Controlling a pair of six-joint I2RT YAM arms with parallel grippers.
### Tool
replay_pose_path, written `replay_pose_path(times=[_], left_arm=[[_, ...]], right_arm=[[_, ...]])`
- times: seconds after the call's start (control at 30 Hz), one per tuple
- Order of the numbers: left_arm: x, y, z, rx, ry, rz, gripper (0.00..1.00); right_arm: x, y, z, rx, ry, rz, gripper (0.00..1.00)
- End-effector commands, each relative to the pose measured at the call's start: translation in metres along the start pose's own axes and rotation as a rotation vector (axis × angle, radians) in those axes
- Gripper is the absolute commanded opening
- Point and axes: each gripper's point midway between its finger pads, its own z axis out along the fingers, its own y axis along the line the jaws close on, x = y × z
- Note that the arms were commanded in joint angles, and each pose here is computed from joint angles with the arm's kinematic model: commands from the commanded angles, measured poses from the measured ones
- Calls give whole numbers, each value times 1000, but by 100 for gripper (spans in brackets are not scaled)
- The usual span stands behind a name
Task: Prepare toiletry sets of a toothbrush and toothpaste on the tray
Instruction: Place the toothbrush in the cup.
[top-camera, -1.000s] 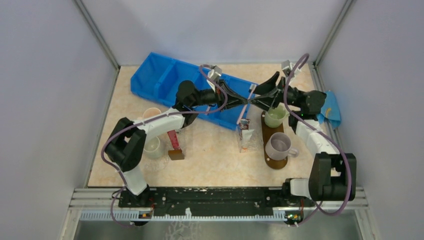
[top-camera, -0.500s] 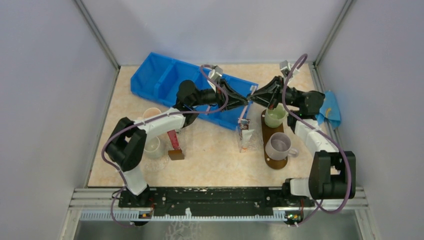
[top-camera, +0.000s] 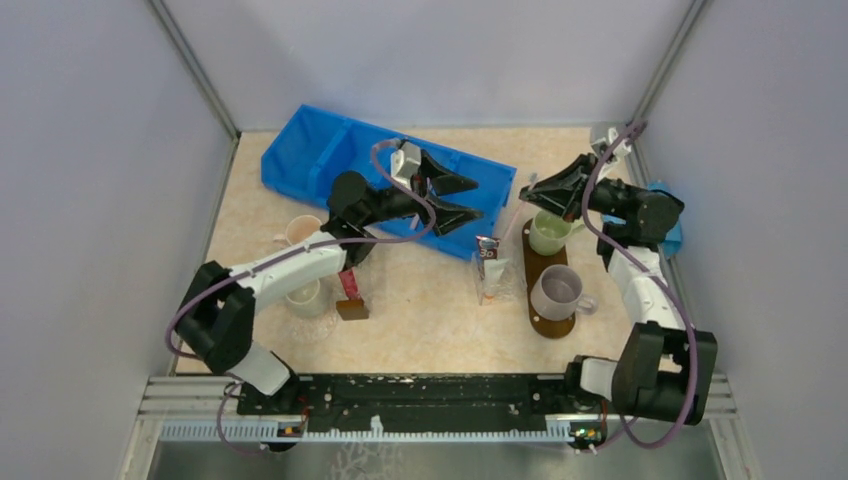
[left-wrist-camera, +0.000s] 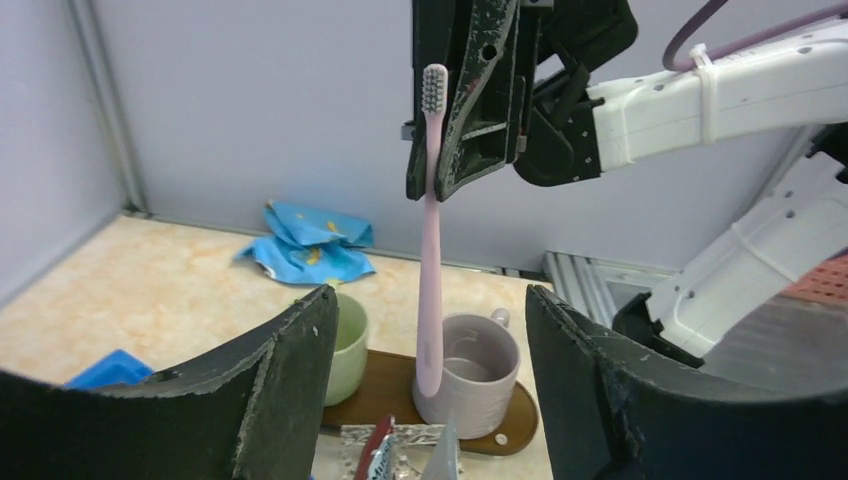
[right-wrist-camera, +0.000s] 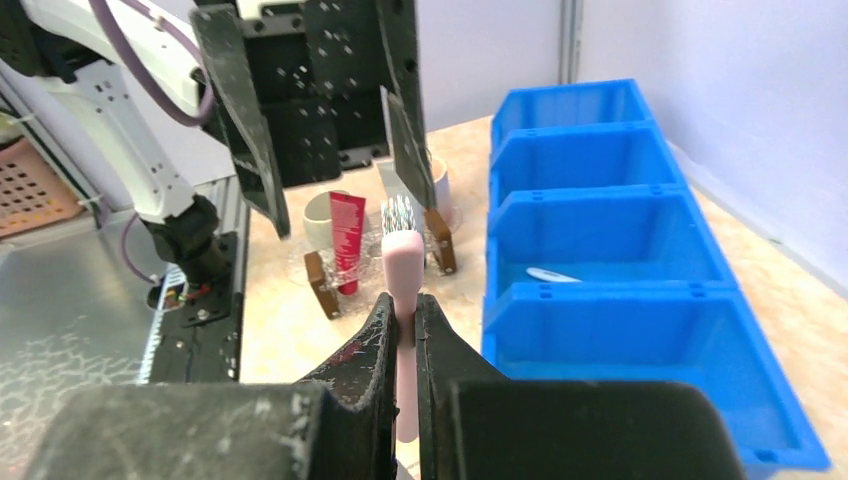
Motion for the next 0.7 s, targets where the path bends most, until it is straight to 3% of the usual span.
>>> replay_pose_path(times=[0.0, 0.27, 0.5, 0.67], left_arm=[[-20, 2, -6, -107, -3, 168, 74], [-22, -16, -17, -145, 40, 431, 77], [-26, -28, -30, -154, 71, 535, 77], [-25, -31, -34, -159, 85, 559, 77]], right_arm=[[-20, 8, -20, 42, 21, -141, 0], [-18, -40, -78, 326, -26, -111, 0], [3, -88, -115, 581, 3, -97, 0], [7, -103, -125, 670, -17, -113, 0]])
